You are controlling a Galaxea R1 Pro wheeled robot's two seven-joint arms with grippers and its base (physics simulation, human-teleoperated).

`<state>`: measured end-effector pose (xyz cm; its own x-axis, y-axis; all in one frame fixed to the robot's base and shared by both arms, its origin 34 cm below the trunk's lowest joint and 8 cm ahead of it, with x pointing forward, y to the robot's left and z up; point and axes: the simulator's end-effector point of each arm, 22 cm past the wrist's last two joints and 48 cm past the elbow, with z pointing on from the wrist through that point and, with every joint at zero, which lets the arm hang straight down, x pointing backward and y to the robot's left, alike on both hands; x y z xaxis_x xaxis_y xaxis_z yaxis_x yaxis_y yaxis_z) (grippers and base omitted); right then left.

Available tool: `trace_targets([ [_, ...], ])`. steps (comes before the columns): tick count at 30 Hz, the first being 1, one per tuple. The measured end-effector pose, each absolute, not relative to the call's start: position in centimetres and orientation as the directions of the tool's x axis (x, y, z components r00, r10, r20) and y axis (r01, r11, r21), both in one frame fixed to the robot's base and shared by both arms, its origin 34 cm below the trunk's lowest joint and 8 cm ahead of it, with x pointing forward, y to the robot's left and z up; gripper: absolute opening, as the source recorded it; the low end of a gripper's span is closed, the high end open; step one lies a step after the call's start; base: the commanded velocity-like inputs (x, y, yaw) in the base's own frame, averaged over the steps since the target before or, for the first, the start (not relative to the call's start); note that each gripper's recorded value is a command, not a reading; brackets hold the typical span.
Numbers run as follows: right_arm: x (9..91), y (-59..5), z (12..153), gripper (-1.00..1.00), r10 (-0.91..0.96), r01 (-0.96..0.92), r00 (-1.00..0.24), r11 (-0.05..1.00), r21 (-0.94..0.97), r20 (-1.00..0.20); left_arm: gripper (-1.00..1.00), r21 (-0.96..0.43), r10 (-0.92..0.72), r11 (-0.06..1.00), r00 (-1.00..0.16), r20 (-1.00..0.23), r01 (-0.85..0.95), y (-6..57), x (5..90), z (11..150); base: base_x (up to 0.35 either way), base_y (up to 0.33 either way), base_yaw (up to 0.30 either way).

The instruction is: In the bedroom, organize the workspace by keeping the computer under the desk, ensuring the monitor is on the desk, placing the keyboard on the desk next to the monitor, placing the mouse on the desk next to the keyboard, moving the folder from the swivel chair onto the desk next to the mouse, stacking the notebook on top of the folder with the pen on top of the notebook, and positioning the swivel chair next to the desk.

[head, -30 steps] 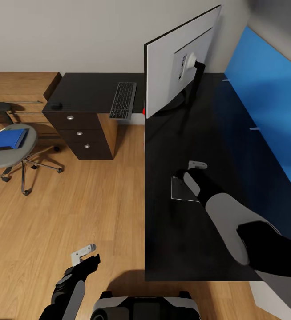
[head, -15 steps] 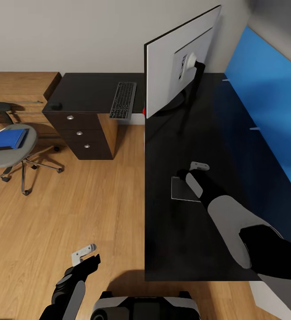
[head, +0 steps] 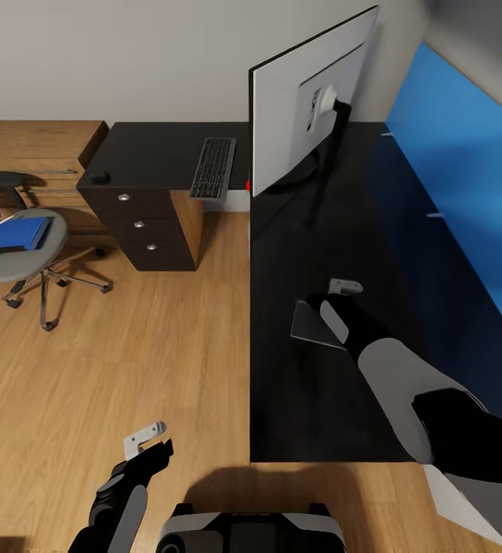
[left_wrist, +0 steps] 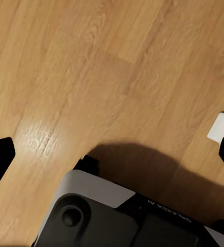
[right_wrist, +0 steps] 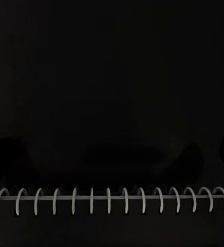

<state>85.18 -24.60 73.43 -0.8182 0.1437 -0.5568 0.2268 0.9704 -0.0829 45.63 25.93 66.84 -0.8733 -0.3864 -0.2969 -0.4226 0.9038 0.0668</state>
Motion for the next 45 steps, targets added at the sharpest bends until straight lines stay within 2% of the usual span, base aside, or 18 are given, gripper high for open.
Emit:
trace_targets([
  [34, 84.92, -24.15, 73.44, 1.0, 0.13, 0.208, -0.837, 0.974, -0.088, -0.532, 1.0, 0.067, -0.386, 0.904, -0.873, -0.296, -0.423, 25.93, 45.64, 66.82, -0.309, 0.0, 0.0],
  [45, 84.9, -24.03, 73.49, 1.0, 0.129, 0.207, -0.836, 0.975, -0.087, -0.533, 1.0, 0.067, -0.386, 0.904, -0.873, -0.297, -0.423, 25.93, 45.6, 66.84, -0.059, 0.0, 0.0],
])
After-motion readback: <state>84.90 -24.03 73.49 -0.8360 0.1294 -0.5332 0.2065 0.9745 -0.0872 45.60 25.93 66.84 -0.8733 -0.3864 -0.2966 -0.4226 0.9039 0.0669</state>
